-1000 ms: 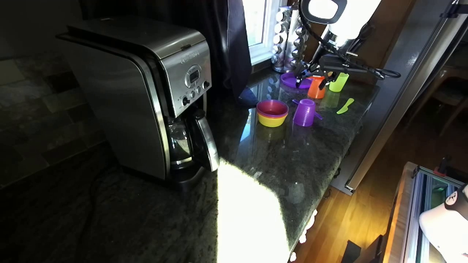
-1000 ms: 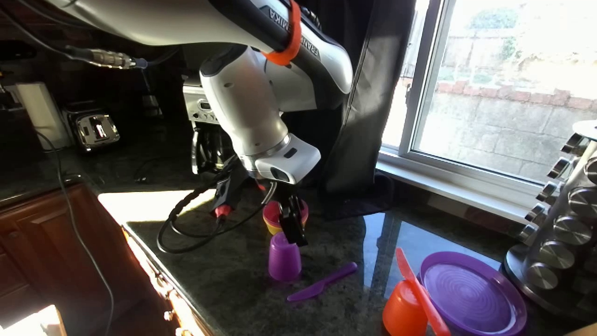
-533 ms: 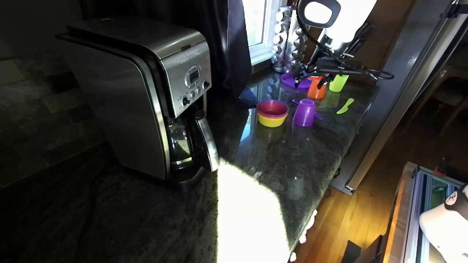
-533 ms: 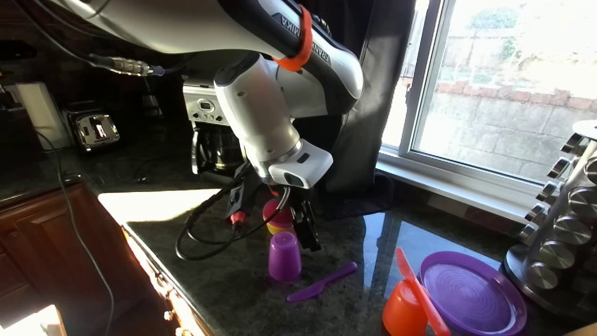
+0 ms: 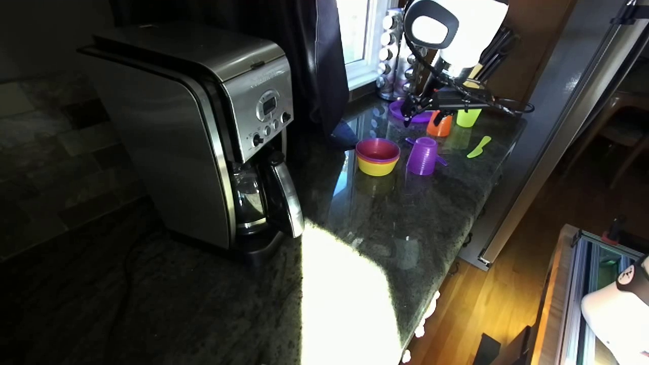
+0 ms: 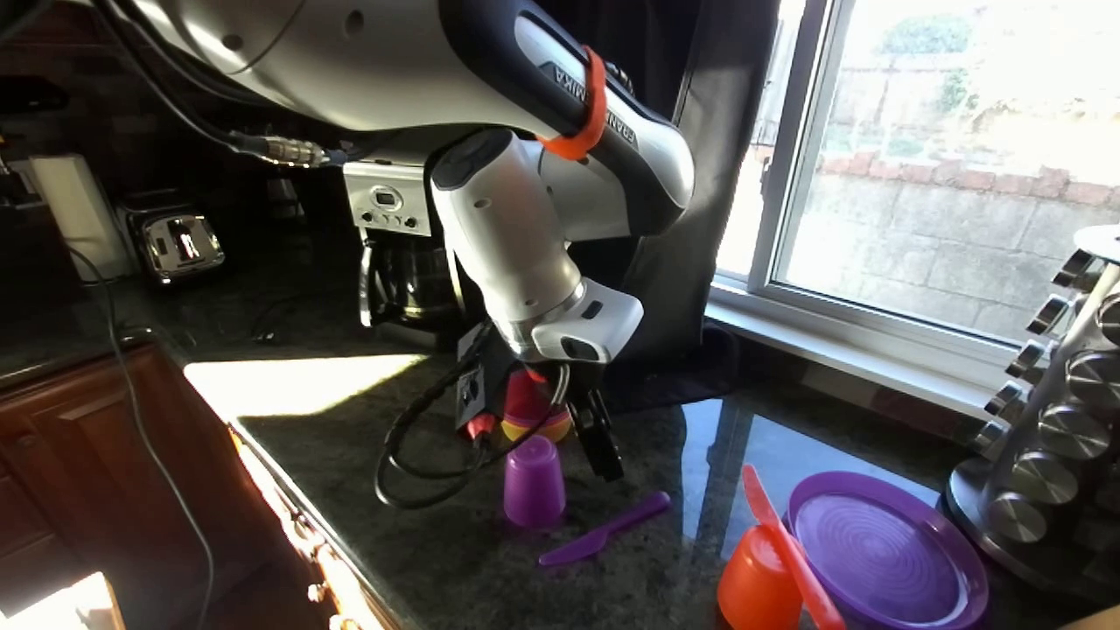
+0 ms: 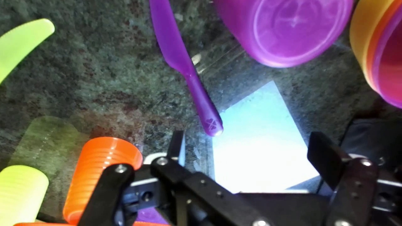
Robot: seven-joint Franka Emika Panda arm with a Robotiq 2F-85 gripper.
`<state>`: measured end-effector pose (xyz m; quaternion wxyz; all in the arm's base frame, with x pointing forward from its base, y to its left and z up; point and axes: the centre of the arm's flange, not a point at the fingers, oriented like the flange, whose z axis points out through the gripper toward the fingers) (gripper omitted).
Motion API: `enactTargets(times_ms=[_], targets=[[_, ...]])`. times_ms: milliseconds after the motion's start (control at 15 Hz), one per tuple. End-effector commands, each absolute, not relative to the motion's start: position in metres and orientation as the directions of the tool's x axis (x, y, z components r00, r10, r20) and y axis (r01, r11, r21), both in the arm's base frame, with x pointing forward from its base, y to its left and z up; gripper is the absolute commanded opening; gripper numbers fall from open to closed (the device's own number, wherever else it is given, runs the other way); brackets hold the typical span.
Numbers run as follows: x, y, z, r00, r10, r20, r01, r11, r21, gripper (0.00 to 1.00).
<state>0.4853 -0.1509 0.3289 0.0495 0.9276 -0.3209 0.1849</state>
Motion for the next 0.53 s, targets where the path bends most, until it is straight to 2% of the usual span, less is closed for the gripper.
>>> enactTargets(times_ms=[0,467], targets=[[0.492,-0.174,0.321,0.815,-0.468,0.343,-0.490,-0.871,-0.024,1.00],[0.491,-0.197,0.296,0.872,-0.389,0.296,-0.409,-0.913,0.005,1.00]])
